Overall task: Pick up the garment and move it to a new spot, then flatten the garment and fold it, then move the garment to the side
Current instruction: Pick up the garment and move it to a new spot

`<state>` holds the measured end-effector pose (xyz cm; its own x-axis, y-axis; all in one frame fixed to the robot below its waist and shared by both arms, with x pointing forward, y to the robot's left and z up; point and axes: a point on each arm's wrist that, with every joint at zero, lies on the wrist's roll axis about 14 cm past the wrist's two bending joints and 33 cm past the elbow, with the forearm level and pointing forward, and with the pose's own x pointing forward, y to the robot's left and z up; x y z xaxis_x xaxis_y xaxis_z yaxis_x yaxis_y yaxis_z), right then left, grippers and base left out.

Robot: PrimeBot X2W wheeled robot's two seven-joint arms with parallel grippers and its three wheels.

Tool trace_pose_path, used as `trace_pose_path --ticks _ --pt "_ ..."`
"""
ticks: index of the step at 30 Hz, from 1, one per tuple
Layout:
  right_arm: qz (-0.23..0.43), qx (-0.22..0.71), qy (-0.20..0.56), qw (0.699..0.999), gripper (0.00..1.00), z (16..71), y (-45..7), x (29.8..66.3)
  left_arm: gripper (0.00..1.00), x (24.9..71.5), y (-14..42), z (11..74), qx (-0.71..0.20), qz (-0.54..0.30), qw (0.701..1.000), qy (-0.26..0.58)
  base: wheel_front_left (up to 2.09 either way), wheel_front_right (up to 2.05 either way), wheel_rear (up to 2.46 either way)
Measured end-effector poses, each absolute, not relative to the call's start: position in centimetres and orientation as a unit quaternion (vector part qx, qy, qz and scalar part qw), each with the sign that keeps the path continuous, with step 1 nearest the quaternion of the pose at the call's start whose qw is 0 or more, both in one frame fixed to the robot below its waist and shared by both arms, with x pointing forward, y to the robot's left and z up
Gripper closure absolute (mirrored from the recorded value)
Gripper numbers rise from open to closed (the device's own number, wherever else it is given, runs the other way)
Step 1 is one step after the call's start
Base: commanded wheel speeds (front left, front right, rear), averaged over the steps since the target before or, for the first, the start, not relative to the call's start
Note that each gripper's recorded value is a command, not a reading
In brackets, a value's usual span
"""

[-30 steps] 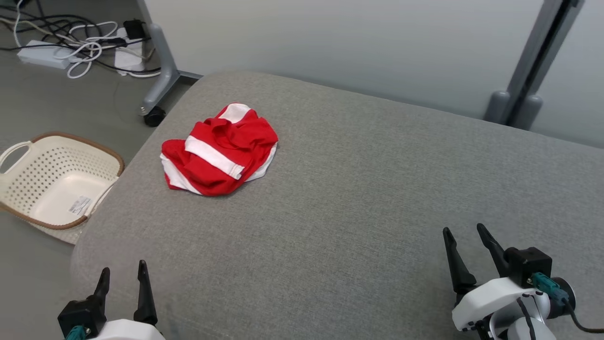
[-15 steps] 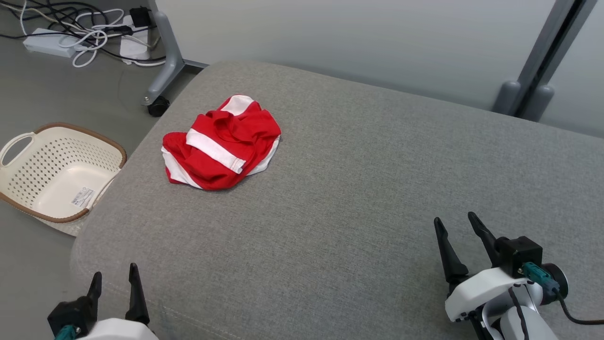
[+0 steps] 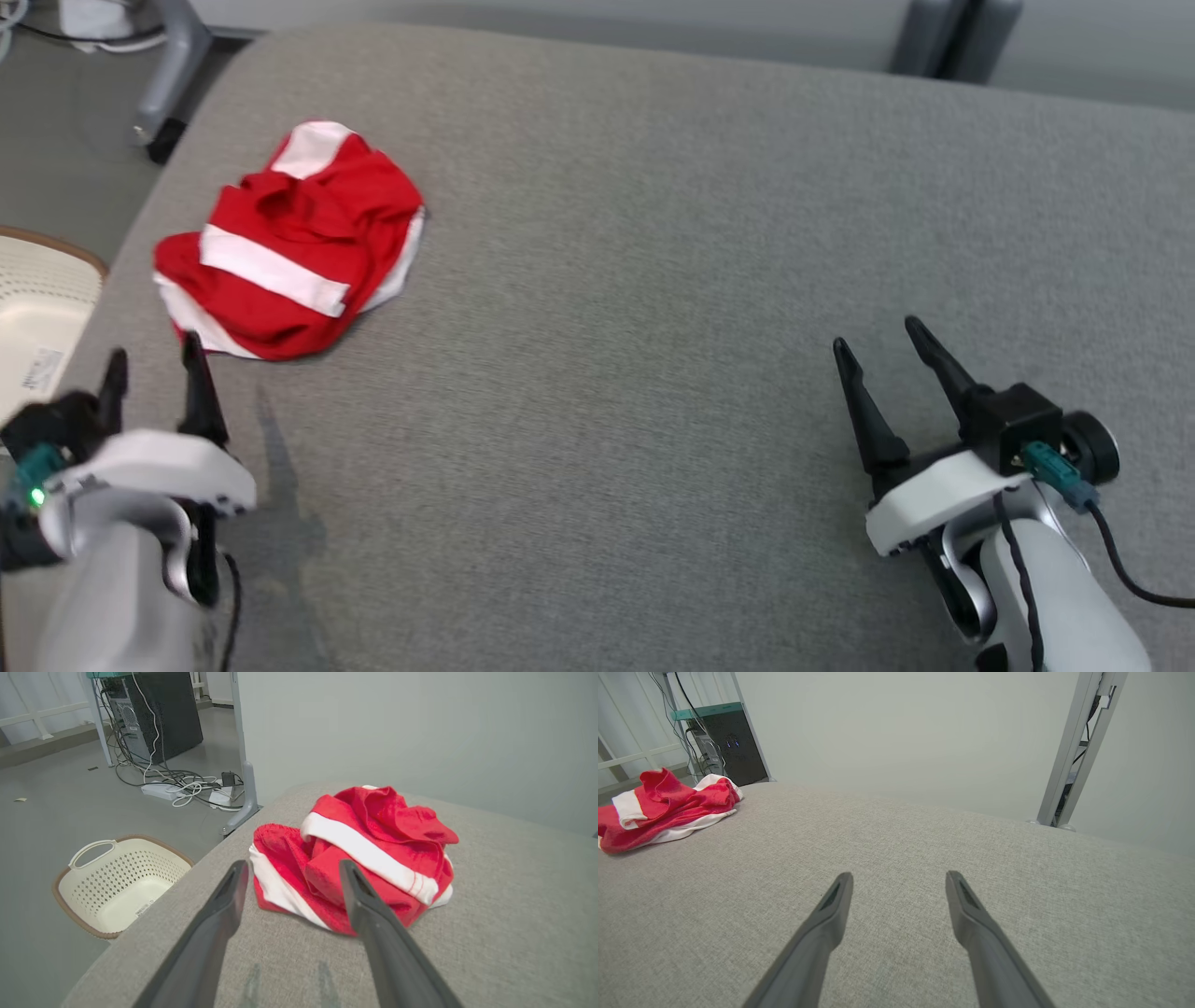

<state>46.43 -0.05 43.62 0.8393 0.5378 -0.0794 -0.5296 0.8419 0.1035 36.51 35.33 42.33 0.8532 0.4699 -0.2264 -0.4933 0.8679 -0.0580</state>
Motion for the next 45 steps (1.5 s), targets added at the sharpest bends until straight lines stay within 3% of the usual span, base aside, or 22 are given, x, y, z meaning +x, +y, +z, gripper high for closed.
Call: trace_pose_path --ticks 5,15,16,17,29,35,45 --pt "0.258 0.035 0.050 0.964 0.00 42.8 -2.3 48.0 0.00 42.2 35.7 41.5 -0.029 0.219 0.967 0.126 0.00 0.00 0.00" --pt "0.205 0.027 0.071 0.976 0.00 40.6 -6.9 48.8 0.00 46.3 35.0 36.9 -0.039 0.211 0.958 0.192 0.00 0.00 0.00" --pt "0.200 0.025 0.075 0.977 0.00 40.3 -7.4 48.8 0.15 46.2 34.8 36.1 -0.042 0.211 0.955 0.204 0.00 0.00 0.00" --pt "0.194 0.025 0.077 0.978 0.00 40.2 -7.8 48.8 0.99 46.2 34.6 35.5 -0.040 0.208 0.954 0.212 0.00 0.00 0.00" --pt "0.152 0.043 0.068 0.985 0.00 41.7 -9.9 48.0 1.00 51.9 31.4 44.3 -0.004 0.133 0.988 0.074 0.00 0.00 0.00" --pt "0.138 0.055 0.054 0.987 0.00 43.5 -10.3 46.9 1.00 53.0 24.2 48.9 -0.021 0.046 0.999 0.008 0.00 0.00 0.00" --pt "0.100 0.062 0.037 0.992 0.00 45.9 -12.9 43.5 1.00 48.6 10.1 48.8 -0.053 -0.142 0.988 0.023 0.00 0.00 0.00"
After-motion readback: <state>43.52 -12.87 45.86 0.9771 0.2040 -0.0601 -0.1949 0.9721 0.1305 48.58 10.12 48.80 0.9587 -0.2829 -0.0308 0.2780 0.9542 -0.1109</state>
